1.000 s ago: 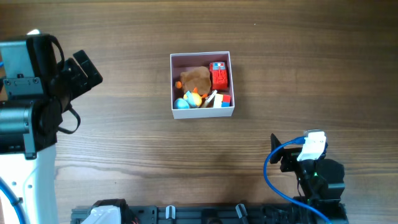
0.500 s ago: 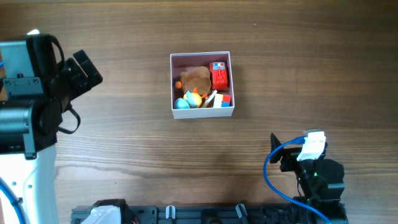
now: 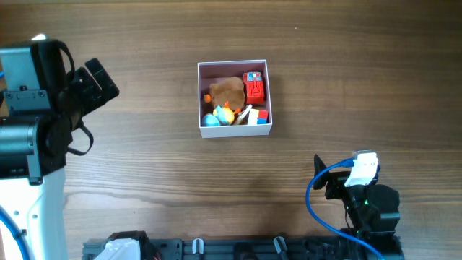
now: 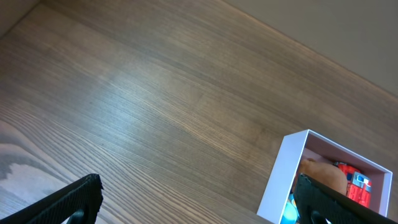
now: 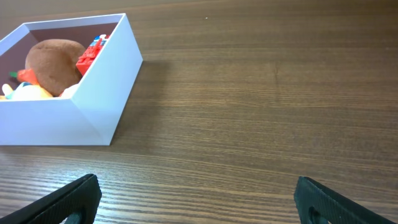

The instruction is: Pack container

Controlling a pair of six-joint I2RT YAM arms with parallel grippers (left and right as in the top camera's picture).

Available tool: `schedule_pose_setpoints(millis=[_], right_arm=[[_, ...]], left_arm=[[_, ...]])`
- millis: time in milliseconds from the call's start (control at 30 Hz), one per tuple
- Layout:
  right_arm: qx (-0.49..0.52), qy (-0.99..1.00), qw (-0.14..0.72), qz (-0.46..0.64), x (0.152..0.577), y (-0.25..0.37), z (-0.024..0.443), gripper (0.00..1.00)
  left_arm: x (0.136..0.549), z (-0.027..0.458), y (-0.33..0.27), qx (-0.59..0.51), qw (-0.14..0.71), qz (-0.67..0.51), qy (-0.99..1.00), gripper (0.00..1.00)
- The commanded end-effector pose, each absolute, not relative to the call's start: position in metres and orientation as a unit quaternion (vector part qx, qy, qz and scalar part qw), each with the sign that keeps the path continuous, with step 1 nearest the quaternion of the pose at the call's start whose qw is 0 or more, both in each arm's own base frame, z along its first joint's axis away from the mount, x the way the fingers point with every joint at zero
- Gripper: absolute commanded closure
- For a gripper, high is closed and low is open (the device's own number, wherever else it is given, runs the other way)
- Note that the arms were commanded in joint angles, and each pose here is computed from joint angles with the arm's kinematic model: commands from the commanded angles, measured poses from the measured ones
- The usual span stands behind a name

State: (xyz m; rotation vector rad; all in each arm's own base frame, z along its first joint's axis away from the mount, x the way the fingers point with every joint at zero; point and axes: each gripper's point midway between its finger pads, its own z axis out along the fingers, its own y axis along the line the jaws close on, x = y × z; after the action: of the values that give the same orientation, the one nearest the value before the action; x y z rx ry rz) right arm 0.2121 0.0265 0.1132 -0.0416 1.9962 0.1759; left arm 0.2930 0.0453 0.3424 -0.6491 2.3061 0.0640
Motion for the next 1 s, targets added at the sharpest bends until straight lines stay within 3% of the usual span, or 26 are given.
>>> schedule_pose_setpoints(millis=[0,167,433,600,833,967], right_arm=[[-0.029,0.836,0.541,0.08,0.212,0.031,0.112,0.0],[-0.029,0.836,0.541,0.08,0.212,0.031,0.112,0.0],[-0.029,0.836,0.541,0.08,0.212,0.031,0.112,0.0],[-0.029,0.837,0.541,0.08,0.212,0.031,0.112,0.0],[-0.029,0.836,0.541,0.08,0.212,0.031,0.112,0.0],[-0.029,0.837,0.541,0.08,0.212,0.031,0.112,0.0]], left_arm=[[0.293,0.346,0.046,-0.25,0.368,0.022,0.895,0.0],[0.288,0.352,0.046,-0.249,0.378,0.023,0.891,0.0],[0.283,0.376,0.036,-0.23,0.518,-0.035,0.823,0.0],[0.271,0.327,0.026,-0.214,0.557,-0.068,0.8,0.0],[0.242,0.218,0.019,-0.225,0.547,-0.094,0.801,0.0],[0.235,0.179,0.019,-0.239,0.554,-0.108,0.79,0.0]])
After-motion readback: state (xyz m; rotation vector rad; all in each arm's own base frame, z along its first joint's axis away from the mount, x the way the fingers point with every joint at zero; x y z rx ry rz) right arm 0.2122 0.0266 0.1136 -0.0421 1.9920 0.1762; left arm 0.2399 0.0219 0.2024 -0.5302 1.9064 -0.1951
